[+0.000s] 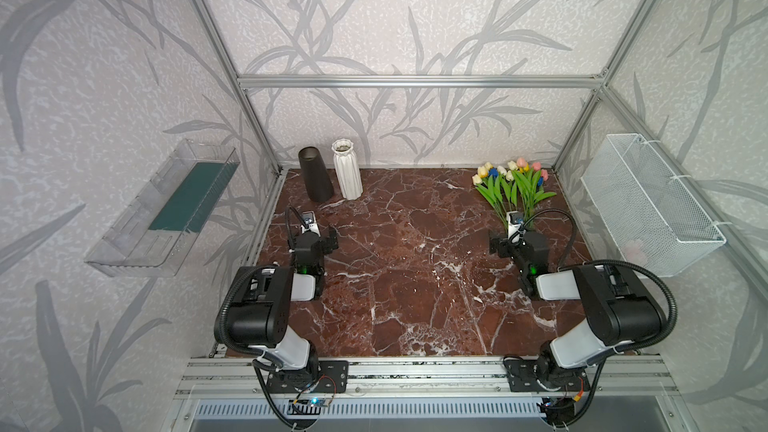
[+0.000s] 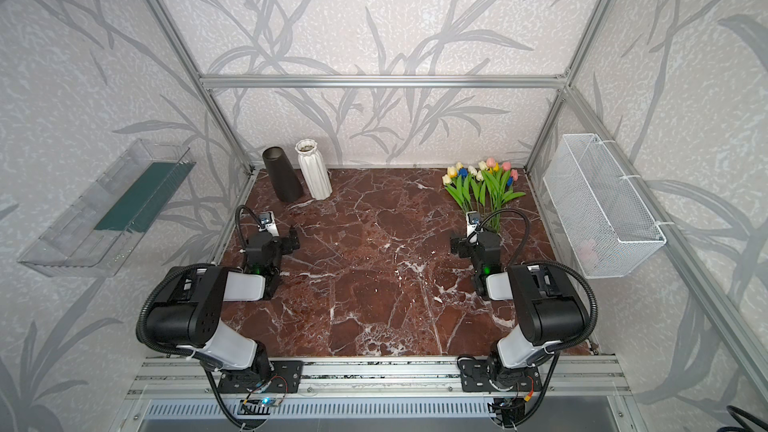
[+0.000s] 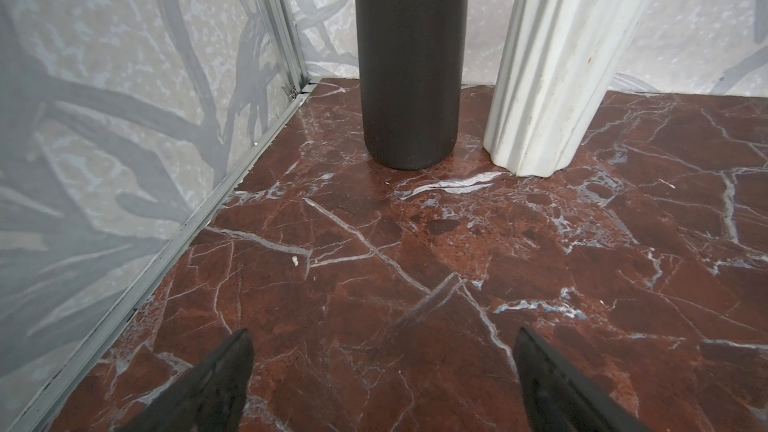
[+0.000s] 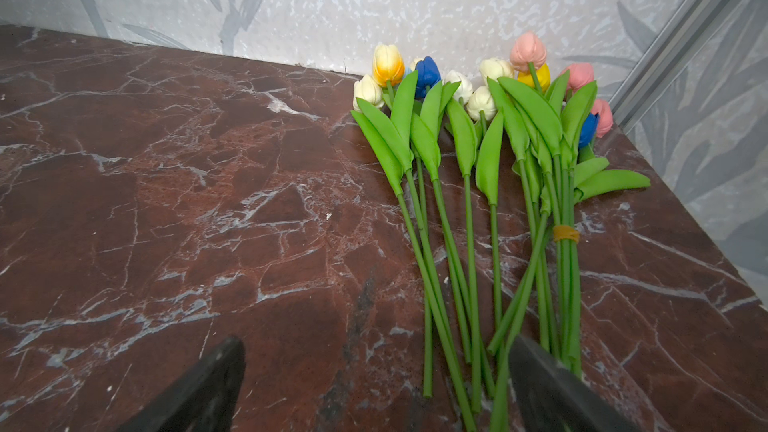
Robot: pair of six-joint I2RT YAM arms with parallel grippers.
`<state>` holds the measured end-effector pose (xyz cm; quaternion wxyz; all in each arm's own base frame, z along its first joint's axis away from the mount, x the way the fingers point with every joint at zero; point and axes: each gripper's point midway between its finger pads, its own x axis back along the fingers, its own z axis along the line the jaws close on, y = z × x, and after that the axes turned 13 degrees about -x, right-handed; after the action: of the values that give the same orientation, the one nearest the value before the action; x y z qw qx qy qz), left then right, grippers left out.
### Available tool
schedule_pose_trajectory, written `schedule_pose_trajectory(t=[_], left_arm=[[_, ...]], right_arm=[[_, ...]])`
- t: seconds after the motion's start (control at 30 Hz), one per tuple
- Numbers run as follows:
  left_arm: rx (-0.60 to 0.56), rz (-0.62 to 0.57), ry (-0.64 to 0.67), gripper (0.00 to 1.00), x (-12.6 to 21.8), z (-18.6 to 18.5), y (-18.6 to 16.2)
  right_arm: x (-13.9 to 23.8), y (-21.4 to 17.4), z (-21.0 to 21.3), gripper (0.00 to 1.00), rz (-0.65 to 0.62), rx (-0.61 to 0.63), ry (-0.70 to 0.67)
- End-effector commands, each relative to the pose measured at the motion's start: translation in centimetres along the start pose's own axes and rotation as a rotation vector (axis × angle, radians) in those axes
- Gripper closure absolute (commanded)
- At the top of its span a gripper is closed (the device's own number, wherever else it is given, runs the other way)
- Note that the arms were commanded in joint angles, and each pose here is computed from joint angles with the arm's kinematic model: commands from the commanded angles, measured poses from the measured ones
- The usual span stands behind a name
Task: Arrange the flowers into the vase
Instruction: 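Grasp the white vase with the left gripper while the right gripper reaches toward the tulips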
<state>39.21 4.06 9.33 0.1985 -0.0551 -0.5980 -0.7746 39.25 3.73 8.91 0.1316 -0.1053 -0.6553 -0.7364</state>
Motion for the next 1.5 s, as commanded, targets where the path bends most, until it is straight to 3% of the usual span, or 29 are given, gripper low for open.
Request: schedule_pose_trajectory(t=[0.0, 0.03, 0.13, 0.3, 0.47, 0.8, 1.17, 1.37, 1.47], left_arm=[[-0.104, -0.043, -0.022, 0.05, 2.2, -1.4, 4.2], [-0.124, -0.055, -0.012, 0.04, 3.2, -1.6, 6.1], [-0.022, -0.168, -0.171, 0.03, 4.9, -3.2, 12.1], [-0.031, -0.228, -0.252, 0.01, -1.3, -4.9, 16.8], [-0.062, -0.263, -0.267, 0.01, -6.0, -6.6, 19.6], [-0.092, -0.297, -0.219, 0.01, -11.4, -7.4, 22.0], [-0.1, -0.328, -0.163, 0.01, -14.3, -7.3, 23.6], [-0.115, -0.342, -0.181, 0.05, -15.2, -8.0, 23.5], [-0.123, -0.341, -0.187, 0.11, -15.6, -8.2, 23.3]], right_arm=[[3.1, 4.3, 1.1, 0.01, -0.126, 0.055, -0.028], [4.1, 5.9, 1.8, 0.01, -0.135, 0.037, -0.012], [6.1, 9.2, 5.8, 0.01, -0.059, -0.073, 0.2], [3.4, 12.8, 11.9, 0.01, -0.042, -0.126, 0.44], [1.8, 14.0, 15.5, 0.01, -0.055, -0.184, 0.563], [4.0, 13.2, 16.8, 0.01, -0.078, -0.169, 0.67], [6.5, 14.5, 17.0, 0.01, -0.161, -0.122, 0.72], [6.9, 14.5, 16.8, 0.01, -0.167, -0.129, 0.726], [7.3, 14.5, 16.7, 0.01, -0.174, -0.135, 0.728]])
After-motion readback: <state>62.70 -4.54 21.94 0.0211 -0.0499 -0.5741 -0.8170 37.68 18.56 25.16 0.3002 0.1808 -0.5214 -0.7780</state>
